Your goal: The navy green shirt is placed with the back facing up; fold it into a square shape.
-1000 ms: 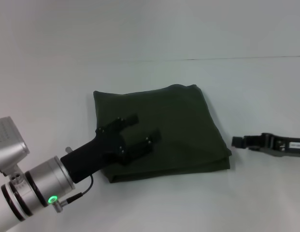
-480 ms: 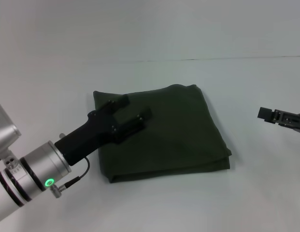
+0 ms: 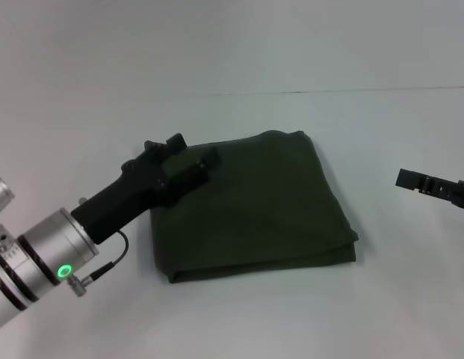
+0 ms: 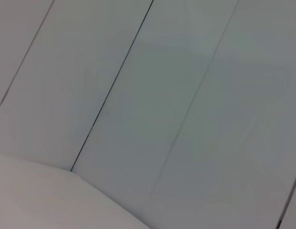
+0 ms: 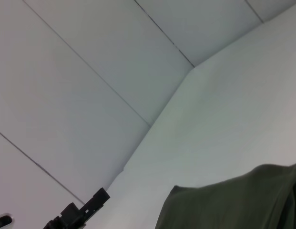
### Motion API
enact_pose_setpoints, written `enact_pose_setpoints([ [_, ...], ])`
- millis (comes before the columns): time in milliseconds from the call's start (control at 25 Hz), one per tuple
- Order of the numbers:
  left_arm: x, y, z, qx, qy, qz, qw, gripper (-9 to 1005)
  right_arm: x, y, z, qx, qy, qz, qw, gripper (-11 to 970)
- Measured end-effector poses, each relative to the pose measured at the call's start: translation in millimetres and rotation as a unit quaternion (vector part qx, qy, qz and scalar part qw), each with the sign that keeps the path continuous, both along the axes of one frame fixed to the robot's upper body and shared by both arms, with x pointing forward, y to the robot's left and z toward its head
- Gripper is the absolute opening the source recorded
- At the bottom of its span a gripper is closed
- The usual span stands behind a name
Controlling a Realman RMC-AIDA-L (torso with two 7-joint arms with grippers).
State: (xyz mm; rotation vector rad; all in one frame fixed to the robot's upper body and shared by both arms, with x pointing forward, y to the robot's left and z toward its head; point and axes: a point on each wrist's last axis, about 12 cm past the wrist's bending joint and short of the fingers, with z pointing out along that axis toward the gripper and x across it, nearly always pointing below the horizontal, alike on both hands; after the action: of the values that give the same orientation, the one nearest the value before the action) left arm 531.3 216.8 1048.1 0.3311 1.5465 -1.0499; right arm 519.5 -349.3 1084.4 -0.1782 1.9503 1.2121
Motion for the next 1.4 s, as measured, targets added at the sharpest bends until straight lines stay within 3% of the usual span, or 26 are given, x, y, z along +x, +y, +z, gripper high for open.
enact_pose_setpoints([
  [440,20.3,6,1.9,0.009,0.033,0.042,0.999,907,-7.6,-5,-6.0,-0.009,-0.011,-0.016,1.0,919],
  [800,18.4,6,1.5,0.008,0.032,0.036,0.999,906,-4.3,-3,-19.0,-0.051,0.018,-0.023,0.998,916],
  [1040,13.2,11,-2.6,0.009,0.037,0.045,0.998,906,-2.5,3,-22.7,-0.071,0.016,-0.008,0.997,816],
  [1400,10.7,15,-4.3,0.011,0.038,0.051,0.998,906,9.2,6,-23.3,-0.063,0.08,-0.024,0.995,437],
])
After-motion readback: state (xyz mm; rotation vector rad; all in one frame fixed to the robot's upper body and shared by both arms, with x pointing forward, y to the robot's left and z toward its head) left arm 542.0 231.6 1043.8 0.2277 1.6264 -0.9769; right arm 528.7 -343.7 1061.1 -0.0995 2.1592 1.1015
